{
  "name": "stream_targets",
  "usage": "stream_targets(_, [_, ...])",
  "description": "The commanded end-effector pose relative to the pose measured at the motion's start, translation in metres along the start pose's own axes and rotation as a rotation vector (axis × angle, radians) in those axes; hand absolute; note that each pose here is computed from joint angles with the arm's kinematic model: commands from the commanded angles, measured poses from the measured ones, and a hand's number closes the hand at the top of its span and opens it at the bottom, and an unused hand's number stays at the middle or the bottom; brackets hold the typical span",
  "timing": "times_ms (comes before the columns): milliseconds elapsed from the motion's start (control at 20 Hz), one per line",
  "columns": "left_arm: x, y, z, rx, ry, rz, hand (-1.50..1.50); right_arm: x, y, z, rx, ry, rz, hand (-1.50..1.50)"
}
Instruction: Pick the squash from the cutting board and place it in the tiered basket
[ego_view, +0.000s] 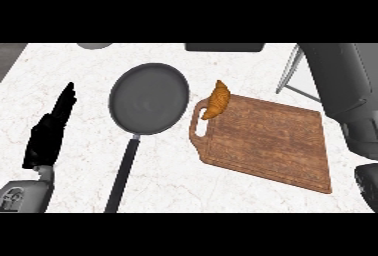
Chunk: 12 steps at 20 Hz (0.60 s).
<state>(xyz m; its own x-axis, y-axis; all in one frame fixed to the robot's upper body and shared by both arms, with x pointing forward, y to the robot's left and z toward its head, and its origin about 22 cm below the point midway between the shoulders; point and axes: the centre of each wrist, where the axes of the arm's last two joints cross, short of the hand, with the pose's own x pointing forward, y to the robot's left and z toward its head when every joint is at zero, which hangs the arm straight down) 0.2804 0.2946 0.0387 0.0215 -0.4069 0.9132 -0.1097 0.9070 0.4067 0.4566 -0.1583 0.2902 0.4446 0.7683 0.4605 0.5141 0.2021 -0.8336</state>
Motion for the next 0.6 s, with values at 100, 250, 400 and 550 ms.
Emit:
stream_targets(100, [-0.006,0.0,-0.004,-0.016,-0.002,0.004,0.0,-0.028,0.001,-0.034,-0.068,0.04,0.224,1.5])
stream_targets(250, [-0.009,0.001,0.007,0.0,-0.009,-0.014,0.0,-0.051,-0.007,-0.053,-0.095,0.075,0.389,1.5])
stream_targets(400, [-0.001,0.009,-0.004,-0.007,-0.017,-0.023,0.0,-0.063,-0.012,-0.065,-0.113,0.092,0.416,1.5])
stream_targets(550, [-0.001,0.01,0.005,0.0,0.007,-0.014,0.0,-0.105,-0.003,-0.076,-0.1,0.072,0.406,1.5])
